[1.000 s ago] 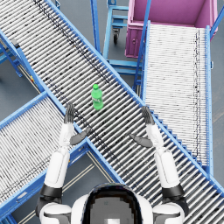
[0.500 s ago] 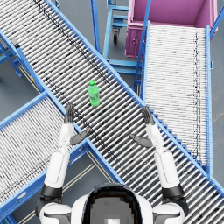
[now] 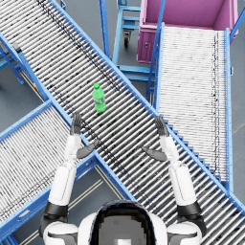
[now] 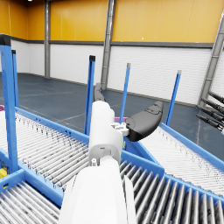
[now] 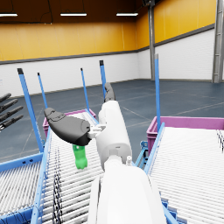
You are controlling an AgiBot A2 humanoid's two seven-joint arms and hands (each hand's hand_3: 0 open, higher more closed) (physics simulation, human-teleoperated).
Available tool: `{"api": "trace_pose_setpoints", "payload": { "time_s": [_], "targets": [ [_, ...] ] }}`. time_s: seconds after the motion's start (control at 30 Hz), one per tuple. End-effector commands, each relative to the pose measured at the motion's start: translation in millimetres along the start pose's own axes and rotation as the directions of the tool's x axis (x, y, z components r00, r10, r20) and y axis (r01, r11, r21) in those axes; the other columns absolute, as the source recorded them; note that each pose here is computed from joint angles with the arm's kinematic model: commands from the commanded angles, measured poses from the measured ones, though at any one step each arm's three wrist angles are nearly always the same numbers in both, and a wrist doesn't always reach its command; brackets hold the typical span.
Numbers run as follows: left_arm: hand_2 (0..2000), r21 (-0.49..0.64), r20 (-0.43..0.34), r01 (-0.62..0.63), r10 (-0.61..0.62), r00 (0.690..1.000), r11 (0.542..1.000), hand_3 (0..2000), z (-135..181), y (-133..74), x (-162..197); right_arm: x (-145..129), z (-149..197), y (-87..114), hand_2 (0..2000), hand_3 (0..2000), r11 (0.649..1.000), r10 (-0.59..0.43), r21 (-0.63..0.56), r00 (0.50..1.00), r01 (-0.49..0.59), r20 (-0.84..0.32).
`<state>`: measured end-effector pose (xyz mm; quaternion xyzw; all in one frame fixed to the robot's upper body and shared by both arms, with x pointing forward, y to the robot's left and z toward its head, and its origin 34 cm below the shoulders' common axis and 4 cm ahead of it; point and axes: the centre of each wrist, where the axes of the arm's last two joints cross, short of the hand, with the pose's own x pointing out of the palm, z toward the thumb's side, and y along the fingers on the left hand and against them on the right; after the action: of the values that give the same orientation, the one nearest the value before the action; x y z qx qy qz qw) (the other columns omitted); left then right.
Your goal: Pick up the oil and place it on the left assembly line, put the cola on the right, and keep Sprite still
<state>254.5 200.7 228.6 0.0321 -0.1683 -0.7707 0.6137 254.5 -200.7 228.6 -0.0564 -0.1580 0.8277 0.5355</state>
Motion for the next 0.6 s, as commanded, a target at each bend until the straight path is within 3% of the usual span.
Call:
{"api": "trace_pose_setpoints", "payload": {
  "time_s": [0.03, 0.6],
  "targets": [
    [0, 0.000, 0.000, 0.000, 0.000, 1.000, 1.000, 0, 0.0, 0.0, 0.0, 0.0, 0.0, 0.0, 0, 0, 1.000, 0.000, 0.000, 1.000, 0.000, 0.000],
    [0, 0.000, 0.000, 0.000, 0.000, 1.000, 1.000, 0, 0.0, 0.0, 0.0, 0.0, 0.0, 0.0, 0, 0, 1.000, 0.000, 0.000, 1.000, 0.000, 0.000]
  ]
}}
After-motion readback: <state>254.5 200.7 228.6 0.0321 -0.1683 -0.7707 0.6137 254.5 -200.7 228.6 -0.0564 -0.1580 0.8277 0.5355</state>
